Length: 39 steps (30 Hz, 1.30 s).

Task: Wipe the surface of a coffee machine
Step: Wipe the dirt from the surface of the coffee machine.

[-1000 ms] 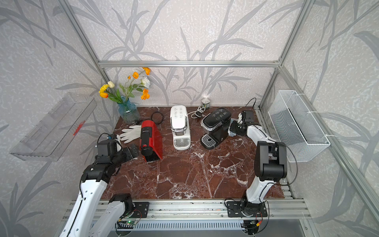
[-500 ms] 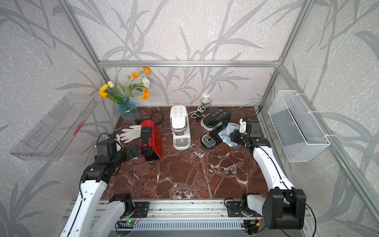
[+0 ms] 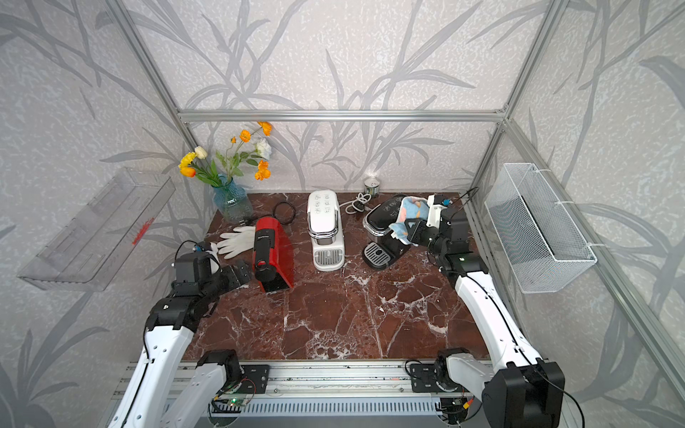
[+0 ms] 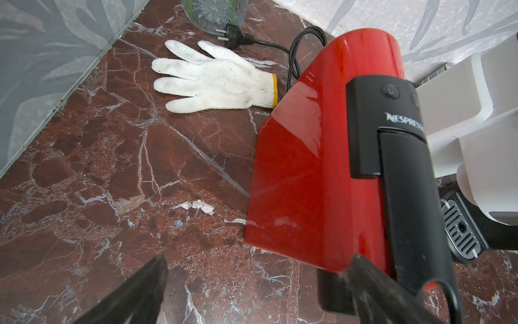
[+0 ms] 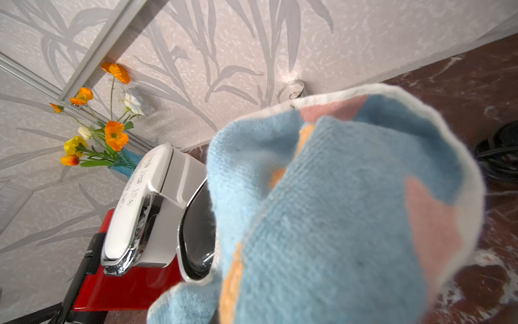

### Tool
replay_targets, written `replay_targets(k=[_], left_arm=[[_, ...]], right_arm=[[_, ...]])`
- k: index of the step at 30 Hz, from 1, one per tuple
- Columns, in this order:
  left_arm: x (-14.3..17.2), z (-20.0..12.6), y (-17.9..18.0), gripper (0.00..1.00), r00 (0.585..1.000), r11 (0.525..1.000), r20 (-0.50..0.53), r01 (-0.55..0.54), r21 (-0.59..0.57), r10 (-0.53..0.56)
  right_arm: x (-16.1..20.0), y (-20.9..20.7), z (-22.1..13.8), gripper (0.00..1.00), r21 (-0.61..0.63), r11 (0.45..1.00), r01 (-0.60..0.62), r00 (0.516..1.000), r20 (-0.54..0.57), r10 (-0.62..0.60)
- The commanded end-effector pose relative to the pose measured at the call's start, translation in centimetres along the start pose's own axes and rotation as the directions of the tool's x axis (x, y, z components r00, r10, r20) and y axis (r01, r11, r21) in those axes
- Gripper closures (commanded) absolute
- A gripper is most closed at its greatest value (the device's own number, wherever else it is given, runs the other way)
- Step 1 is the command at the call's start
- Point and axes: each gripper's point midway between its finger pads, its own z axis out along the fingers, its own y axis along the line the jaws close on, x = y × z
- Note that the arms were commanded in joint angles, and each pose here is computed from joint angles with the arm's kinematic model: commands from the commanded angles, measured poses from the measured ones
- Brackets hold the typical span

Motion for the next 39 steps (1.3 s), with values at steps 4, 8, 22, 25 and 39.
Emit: replay_targets(k=[4, 8, 22, 25, 39], left_arm=[[0.5, -0.1, 0.1, 0.00, 1.000, 1.000, -0.019, -0.017, -0.010, 0.017], [1.5, 0.5, 0.2, 0.01, 0.996, 0.999, -0.078, -0.044, -0.007, 0.044], [1.5, 0.8, -0.4, 0.00, 0.995, 0.999, -0.086, -0.042, 0.026, 0.044], [1.4, 1.0, -0.3, 0.00, 0.995, 0.999, -0.086, -0.043, 0.020, 0.044], [1.2, 0.8, -0.2, 0.00, 0.997, 0.999, -0.069, -0.037, 0.011, 0.037]], right_arm=[[2.6, -2.9, 2.7, 0.92, 0.046, 0.999, 0.010, 0.999, 0.034, -0.012], [5.5, -6.1, 3.8, 0.92, 0.115, 0.993, 0.024, 1.000, 0.014, -0.025], [9.6, -10.3, 7.7, 0.92, 0.175, 0.985, -0.004, 0.999, -0.043, 0.012], [10.0, -11.0, 8.9, 0.92, 0.171, 0.985, -0.035, 0.998, -0.036, 0.042], [12.5, -7.4, 7.8, 0.94, 0.101, 0.984, -0.144, 0.982, -0.106, 0.154]])
